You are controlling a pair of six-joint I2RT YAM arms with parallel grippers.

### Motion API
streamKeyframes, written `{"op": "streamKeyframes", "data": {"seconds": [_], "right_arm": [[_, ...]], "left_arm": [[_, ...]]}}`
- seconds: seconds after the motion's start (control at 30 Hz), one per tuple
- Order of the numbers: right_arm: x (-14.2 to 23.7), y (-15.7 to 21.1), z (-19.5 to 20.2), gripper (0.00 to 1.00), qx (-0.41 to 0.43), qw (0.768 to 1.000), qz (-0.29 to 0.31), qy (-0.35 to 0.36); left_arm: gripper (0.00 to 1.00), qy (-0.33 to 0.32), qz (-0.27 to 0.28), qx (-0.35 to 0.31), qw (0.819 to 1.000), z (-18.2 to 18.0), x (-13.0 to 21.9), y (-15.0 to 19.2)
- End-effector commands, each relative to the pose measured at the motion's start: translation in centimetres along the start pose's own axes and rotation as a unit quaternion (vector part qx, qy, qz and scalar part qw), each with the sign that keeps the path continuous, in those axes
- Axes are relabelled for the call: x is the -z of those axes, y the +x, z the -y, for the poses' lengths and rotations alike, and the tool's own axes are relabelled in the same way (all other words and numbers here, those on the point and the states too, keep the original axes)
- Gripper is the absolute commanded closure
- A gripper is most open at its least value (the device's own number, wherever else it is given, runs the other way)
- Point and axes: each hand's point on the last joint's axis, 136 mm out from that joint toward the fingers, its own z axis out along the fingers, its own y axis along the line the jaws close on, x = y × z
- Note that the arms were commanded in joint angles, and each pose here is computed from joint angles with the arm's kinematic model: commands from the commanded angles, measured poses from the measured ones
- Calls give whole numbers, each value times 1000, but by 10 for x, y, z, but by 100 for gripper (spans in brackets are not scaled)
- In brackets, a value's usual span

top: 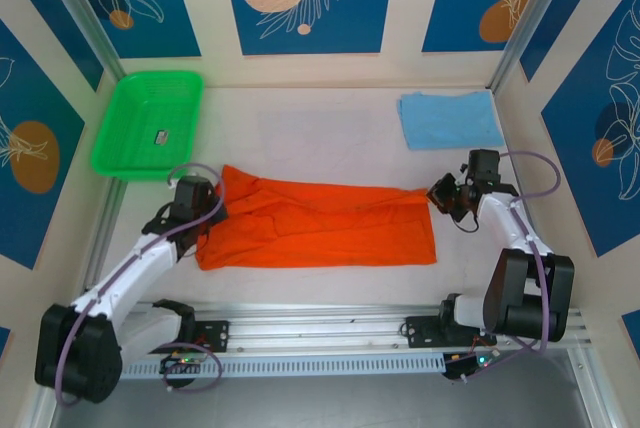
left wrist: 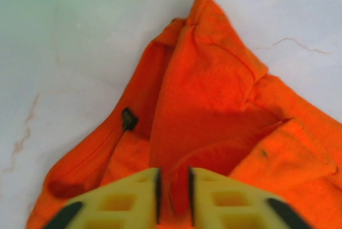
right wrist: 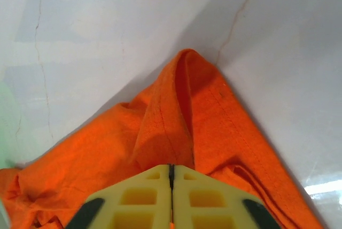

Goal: Fold and stack the t-shirts

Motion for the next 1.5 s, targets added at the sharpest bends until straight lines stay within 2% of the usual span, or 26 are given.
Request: {"op": "streamKeyframes", "data": {"seconds": [0.0, 0.07, 0.1, 0.17, 0.2, 0.23, 0.37, 0.43, 0.5, 0.53, 0.7, 0.83, 0.97, 1.13, 1.27, 1.3, 1.4, 1.47], "right_arm": [[3, 8, 13, 71, -29, 999, -14, 11], [6, 6, 20, 60, -45, 999, -4, 16], [8, 4, 22, 54, -51, 999, 3, 13], [13, 0, 23, 50, -60, 998, 18, 13], [16, -1, 22, 50, -60, 998, 24, 11], [17, -3, 19, 50, -60, 998, 27, 4], [17, -5, -13, 50, -14, 999, 18, -28], [5, 0, -30, 53, 35, 999, -18, -6], [-9, 4, -36, 59, 64, 996, -55, 33], [-15, 6, -38, 60, 75, 994, -66, 44], [-41, -5, -34, 62, 87, 989, -80, 93], [-67, -6, -34, 66, 95, 981, -131, 110], [-80, -7, -25, 67, 90, 978, -137, 129], [-84, -11, -17, 67, 88, 977, -134, 142], [-91, -12, -8, 70, 78, 974, -147, 155], [-92, -12, -6, 70, 75, 973, -148, 159], [-90, -15, 0, 71, 65, 974, -143, 165], [-88, -20, 6, 71, 52, 975, -136, 168]], "left_arm": [[73, -18, 18, 45, 999, -19, 14, 7], [60, -14, 34, 62, 997, -24, 26, 5], [58, -8, 43, 66, 997, -24, 32, 3], [49, 2, 60, 68, 996, -22, 43, -5], [42, 6, 65, 61, 996, -18, 48, -10], [40, 7, 63, 51, 997, -14, 50, -15], [36, -11, 9, 2, 1000, 9, 38, -27], [33, -51, -34, -21, 998, 16, 23, -33], [23, -76, -67, -36, 994, 24, 5, -39], [23, -82, -82, -45, 992, 31, -6, -44], [16, -123, -112, -65, 984, 49, -60, -74], [21, -133, -147, -82, 977, 54, -101, -87], [24, -130, -165, -93, 973, 51, -129, -89], [26, -121, -208, -86, 967, 34, -158, -74], [45, -91, -212, -79, 970, 42, -168, -66], [52, -88, -213, -77, 970, 43, -169, -65], [86, -105, -207, -74, 970, 35, -168, -66], [97, -118, -195, -68, 971, 28, -164, -70]]}}
